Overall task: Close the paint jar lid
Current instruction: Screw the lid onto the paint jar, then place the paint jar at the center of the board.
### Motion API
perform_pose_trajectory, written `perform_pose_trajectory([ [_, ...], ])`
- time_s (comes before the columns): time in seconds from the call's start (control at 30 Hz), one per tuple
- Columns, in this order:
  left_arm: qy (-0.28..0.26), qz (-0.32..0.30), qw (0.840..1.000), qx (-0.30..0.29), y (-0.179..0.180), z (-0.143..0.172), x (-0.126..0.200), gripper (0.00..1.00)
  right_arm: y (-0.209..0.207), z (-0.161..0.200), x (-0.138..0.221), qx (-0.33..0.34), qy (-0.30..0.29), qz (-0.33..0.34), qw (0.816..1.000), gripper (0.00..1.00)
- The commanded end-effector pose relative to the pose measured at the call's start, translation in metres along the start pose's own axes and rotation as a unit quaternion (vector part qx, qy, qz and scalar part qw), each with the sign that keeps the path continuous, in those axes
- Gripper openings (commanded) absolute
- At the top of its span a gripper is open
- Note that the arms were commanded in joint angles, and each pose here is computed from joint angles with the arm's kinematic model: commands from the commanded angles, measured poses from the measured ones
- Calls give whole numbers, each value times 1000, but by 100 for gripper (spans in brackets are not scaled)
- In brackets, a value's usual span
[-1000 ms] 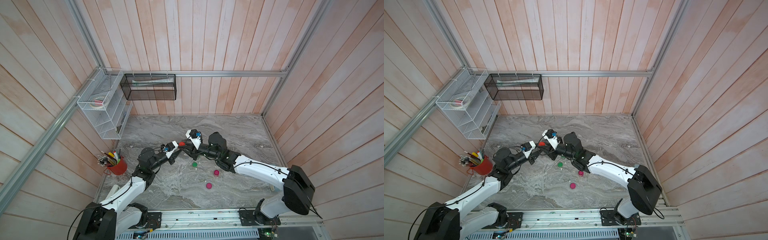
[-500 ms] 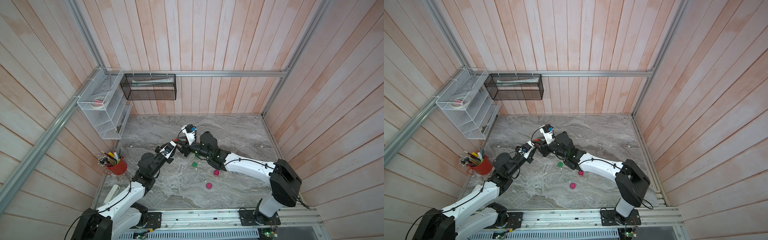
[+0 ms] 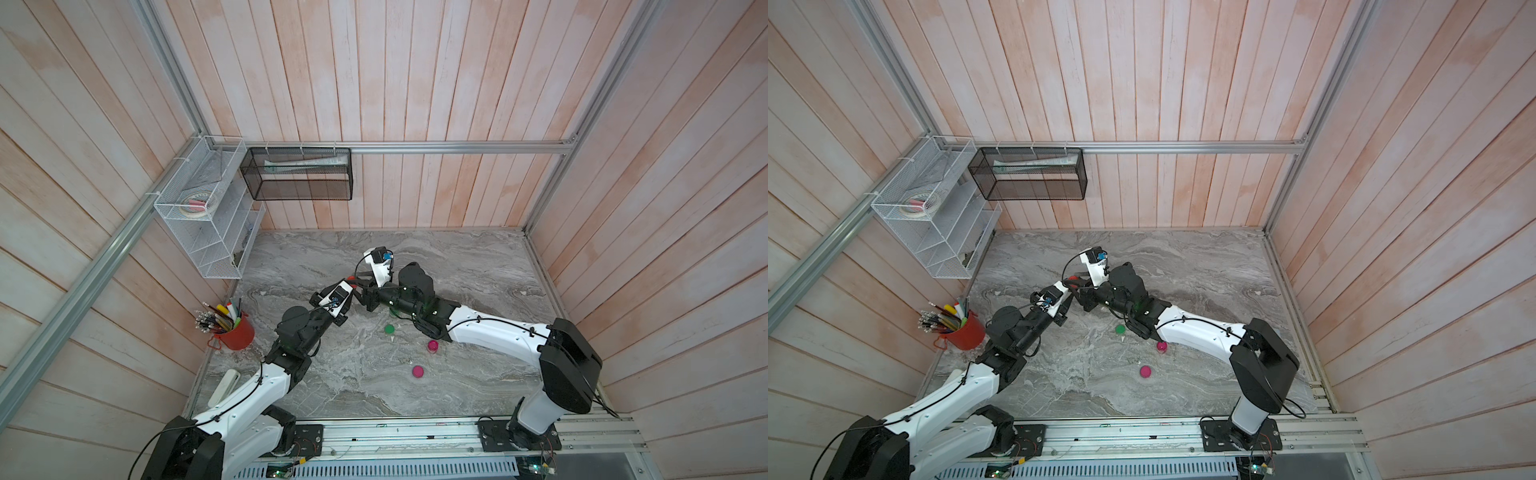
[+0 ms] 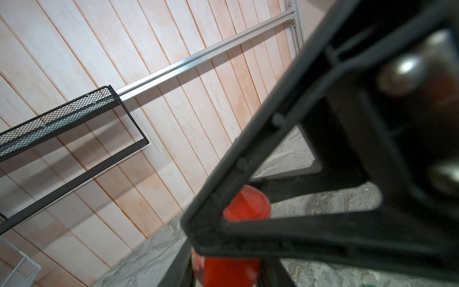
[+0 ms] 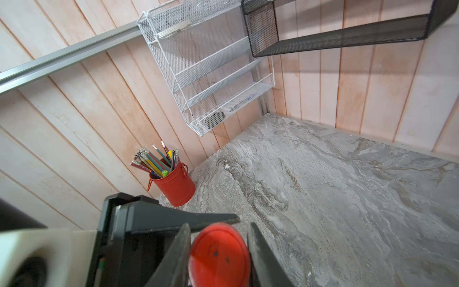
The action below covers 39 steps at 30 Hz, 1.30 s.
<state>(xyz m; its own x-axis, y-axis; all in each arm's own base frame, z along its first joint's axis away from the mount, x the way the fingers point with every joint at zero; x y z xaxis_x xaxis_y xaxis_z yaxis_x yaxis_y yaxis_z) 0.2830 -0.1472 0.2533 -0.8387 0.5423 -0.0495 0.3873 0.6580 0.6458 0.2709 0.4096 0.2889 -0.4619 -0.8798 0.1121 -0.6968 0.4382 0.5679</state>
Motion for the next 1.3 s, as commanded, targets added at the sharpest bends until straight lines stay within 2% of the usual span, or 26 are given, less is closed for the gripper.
perform_pose_trajectory([
  [0.0,-55,-25,998,1,11,-22,3,79,-22,5,-4,-11,11,53,998,3],
  [0.03,-59,-18,998,4,10,-23,2,100,-22,1,-3,-9,8,53,999,3],
  [0.3,-56,-3,998,11,6,-22,-2,100,-42,-38,17,11,-34,75,997,2],
  [0.53,-72,-35,997,22,13,-24,5,100,-85,-61,47,36,-56,150,986,3],
  [0.7,-82,-66,990,93,25,-27,8,100,-133,-66,65,53,-38,250,966,3],
  [0.8,-53,-58,987,143,30,-23,-1,100,-169,-64,79,39,-17,300,953,3],
  [0.9,-21,-14,989,148,24,-21,-13,100,-209,-58,94,17,2,344,939,3],
  [1.07,-12,7,987,162,19,-19,-18,100,-269,-41,115,-22,39,406,913,2],
  [1.27,17,31,982,183,14,-12,-32,100,-307,-24,116,-36,81,431,898,2],
])
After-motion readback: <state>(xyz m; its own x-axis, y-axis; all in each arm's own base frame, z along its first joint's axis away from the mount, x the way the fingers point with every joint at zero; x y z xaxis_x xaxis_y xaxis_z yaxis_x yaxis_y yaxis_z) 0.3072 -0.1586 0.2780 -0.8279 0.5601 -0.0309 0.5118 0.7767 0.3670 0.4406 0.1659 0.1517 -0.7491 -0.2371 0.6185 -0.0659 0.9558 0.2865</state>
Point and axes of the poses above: each gripper's point midway between its finger pads, its own x axis back along the fingers, its own y axis along the line the jaws close on, z = x × y, the point moved 4 cm from there along x, back along the fingers, and after that the axes turned 14 degrees about -x, right-handed, at the moved point
